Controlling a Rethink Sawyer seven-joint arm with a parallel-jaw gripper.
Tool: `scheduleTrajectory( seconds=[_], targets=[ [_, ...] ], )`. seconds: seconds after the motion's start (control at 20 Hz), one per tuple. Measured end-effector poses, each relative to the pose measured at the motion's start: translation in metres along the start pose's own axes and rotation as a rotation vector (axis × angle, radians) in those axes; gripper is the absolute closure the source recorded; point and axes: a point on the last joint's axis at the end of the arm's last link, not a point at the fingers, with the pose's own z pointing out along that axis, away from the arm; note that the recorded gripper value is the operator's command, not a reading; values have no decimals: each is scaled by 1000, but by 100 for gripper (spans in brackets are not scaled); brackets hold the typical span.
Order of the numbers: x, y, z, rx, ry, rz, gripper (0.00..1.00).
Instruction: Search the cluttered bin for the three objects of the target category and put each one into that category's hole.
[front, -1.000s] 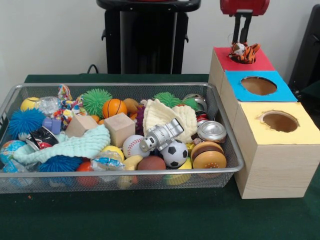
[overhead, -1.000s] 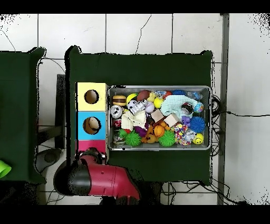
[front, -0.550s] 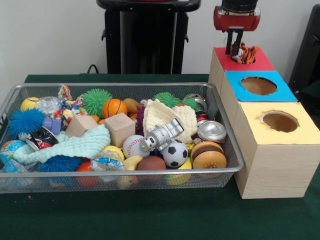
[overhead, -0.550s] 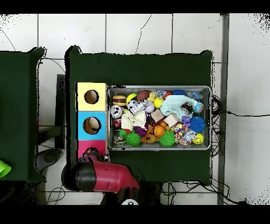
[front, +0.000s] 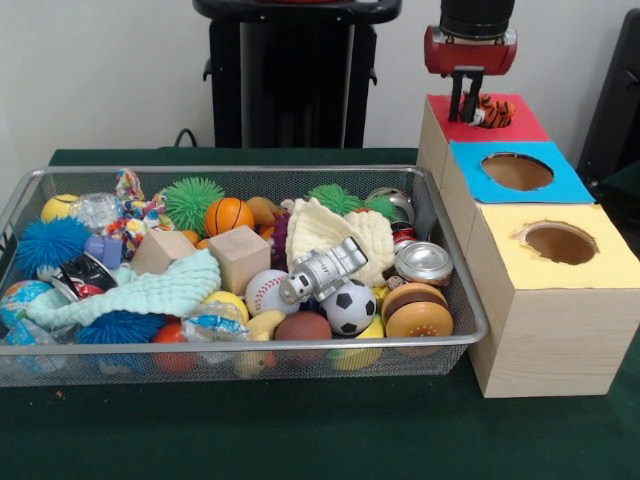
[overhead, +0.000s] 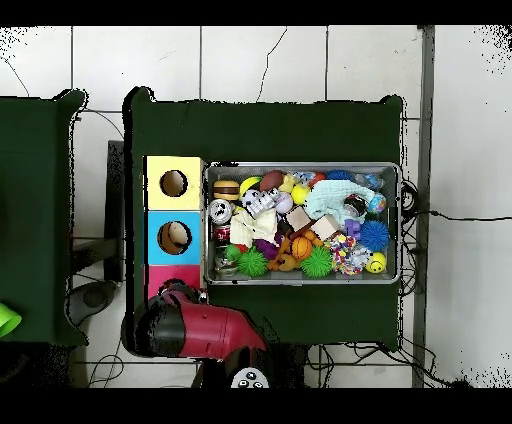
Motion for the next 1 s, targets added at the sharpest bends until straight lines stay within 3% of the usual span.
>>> scheduleTrajectory(
  seconds=[0.3,0.45,0.6,0.8,1.0],
  targets=[
    [0,1,-2,-1,-2,-2,100],
    [1,4,-14,-5,14,-7,100],
    [8,8,-35,-12,66,-13,100],
    [27,18,-71,-29,182,-33,100],
    [38,24,-96,-40,244,-47,100]
  ],
)
